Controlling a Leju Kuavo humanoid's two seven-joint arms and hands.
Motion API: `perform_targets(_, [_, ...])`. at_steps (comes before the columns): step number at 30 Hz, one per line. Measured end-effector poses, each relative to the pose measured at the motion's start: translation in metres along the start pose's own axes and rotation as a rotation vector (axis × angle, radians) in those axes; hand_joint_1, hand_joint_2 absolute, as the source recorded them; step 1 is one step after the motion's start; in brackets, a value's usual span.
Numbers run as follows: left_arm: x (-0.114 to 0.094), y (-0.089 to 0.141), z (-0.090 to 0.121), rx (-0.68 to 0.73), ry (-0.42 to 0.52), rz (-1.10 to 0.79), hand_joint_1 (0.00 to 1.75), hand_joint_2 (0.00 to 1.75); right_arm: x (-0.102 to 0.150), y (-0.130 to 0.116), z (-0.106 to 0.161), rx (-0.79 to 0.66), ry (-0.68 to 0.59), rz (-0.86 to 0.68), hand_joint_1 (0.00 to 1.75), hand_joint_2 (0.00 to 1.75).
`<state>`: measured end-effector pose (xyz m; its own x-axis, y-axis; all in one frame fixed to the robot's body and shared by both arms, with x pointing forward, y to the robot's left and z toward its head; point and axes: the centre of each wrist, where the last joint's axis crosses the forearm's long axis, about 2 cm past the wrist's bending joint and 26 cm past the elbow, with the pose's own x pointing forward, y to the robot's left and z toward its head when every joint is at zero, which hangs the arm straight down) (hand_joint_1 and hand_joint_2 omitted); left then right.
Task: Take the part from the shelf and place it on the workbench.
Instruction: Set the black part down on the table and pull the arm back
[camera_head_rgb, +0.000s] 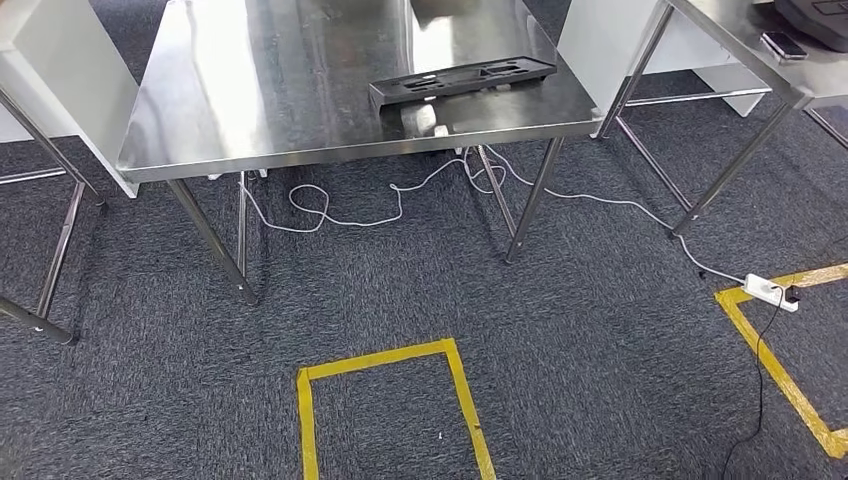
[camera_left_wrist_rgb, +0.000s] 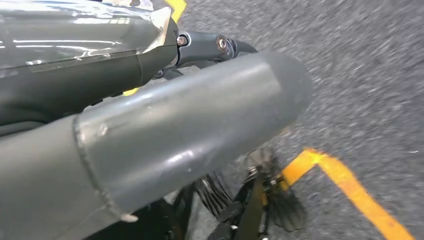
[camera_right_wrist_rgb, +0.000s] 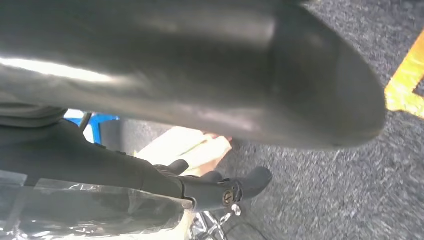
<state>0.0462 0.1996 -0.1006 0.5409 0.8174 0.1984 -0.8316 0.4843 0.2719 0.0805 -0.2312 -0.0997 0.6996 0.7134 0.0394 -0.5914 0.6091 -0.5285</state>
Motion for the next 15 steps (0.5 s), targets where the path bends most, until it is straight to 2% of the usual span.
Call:
perform_targets(6, [0.007, 0.007, -0.006, -0.034, -0.048, 0.002, 0.00, 0.00, -0.004, 0.001, 0.000, -0.019, -0.008, -0.032, 0.00, 0.00])
perform_targets(15, [0.017, 0.021, -0.017, -0.091, -0.105, -0.064, 0.00, 0.00, -0.022, 0.006, 0.000, 0.018, 0.109, -0.135, 0.00, 0.00])
